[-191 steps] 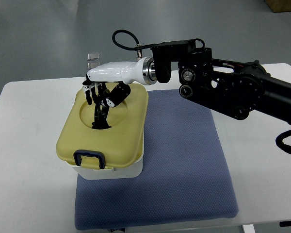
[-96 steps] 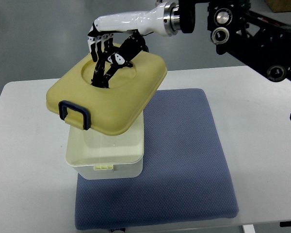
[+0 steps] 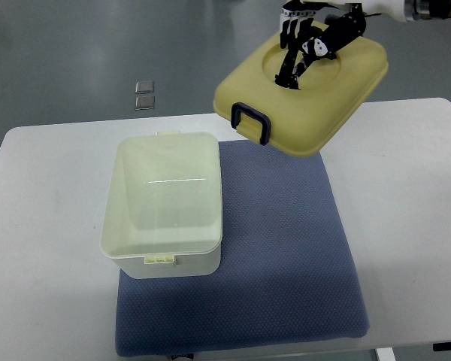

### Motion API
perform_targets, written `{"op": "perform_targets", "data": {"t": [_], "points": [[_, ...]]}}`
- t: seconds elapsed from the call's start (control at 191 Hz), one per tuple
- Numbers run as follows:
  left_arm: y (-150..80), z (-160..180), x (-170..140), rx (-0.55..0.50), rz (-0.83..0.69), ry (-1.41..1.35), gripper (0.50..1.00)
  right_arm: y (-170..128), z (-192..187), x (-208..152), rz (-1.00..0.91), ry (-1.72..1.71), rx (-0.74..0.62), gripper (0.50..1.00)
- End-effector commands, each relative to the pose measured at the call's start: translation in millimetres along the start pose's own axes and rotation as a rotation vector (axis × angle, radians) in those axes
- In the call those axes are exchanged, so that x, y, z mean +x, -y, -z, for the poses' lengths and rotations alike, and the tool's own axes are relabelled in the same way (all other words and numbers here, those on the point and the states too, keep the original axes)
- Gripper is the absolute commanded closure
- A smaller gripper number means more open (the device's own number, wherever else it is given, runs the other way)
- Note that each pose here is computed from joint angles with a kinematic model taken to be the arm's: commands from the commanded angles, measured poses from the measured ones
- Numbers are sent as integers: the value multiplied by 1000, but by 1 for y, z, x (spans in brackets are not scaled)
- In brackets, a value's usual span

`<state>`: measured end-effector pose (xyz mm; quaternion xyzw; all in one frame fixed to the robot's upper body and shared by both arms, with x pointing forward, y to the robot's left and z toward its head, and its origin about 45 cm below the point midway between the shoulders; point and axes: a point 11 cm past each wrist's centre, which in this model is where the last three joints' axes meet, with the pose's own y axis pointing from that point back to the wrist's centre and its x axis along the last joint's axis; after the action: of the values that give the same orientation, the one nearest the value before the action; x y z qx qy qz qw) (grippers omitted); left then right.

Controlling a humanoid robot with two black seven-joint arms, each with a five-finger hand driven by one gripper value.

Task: Open white storage box with right hand
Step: 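Lift the yellow lid off the white box with the right hand, then lower the held yellow lid onto the blue cushion beside the box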

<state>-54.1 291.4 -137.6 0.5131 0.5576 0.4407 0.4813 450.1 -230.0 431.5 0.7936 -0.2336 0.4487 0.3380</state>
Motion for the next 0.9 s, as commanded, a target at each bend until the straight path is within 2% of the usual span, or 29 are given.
{"op": "perform_targets", "data": {"t": [0.0, 0.162, 0.309, 0.596, 0.894], "points": [[0, -1, -5, -1, 14, 5, 500, -14, -31, -19, 49, 11, -79, 1000], [0, -4, -8, -5, 23, 9, 500, -31, -72, -62, 170, 27, -201, 1000], [0, -4, -8, -7, 23, 11, 500, -36, -90, -100, 262, 54, -243, 1000], [0, -5, -10, -6, 28, 9, 500, -32, -98, -147, 392, 46, -260, 1000], [0, -4, -10, -5, 29, 13, 500, -7, -74, -181, 450, 74, -167, 1000]]}}
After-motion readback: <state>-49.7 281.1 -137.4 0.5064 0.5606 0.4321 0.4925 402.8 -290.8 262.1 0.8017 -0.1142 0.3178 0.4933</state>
